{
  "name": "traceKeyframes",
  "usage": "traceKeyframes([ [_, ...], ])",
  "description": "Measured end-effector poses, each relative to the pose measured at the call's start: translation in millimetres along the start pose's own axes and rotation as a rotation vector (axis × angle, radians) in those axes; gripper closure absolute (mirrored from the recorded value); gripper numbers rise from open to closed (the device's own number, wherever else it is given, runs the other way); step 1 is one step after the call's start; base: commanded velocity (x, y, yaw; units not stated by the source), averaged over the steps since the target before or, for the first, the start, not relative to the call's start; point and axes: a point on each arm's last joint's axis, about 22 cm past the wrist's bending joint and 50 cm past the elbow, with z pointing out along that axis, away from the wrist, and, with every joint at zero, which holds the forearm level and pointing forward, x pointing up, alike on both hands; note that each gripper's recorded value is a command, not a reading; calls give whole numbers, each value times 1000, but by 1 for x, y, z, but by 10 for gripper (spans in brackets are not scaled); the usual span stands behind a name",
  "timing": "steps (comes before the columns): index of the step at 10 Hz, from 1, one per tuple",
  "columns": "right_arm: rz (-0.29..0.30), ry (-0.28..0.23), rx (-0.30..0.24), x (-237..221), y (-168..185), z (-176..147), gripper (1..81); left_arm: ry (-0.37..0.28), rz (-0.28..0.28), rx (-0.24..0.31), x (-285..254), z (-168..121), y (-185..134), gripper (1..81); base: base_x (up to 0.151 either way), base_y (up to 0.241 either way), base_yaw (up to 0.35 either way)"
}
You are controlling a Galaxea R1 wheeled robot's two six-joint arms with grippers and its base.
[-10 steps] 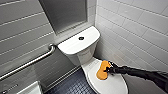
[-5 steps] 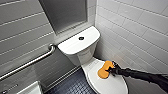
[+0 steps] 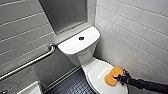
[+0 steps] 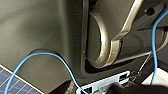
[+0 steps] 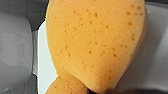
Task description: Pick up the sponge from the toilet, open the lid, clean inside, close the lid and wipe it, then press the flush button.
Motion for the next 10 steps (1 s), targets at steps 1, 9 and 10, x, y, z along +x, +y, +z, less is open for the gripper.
traceKeyframes([
  [1, 18, 0, -6, -6, 15, -14, 811, 0, 0, 0, 0, 0, 0, 10, 0, 0, 0],
  [9, 228, 27, -122, -134, 191, -129, 811, 3, 5, 1, 1, 0, 0, 10, 0, 0, 0],
  [10, 262, -23, -190, -173, 222, -150, 811, 3, 6, 1, 2, 0, -1, 10, 0, 0, 0],
])
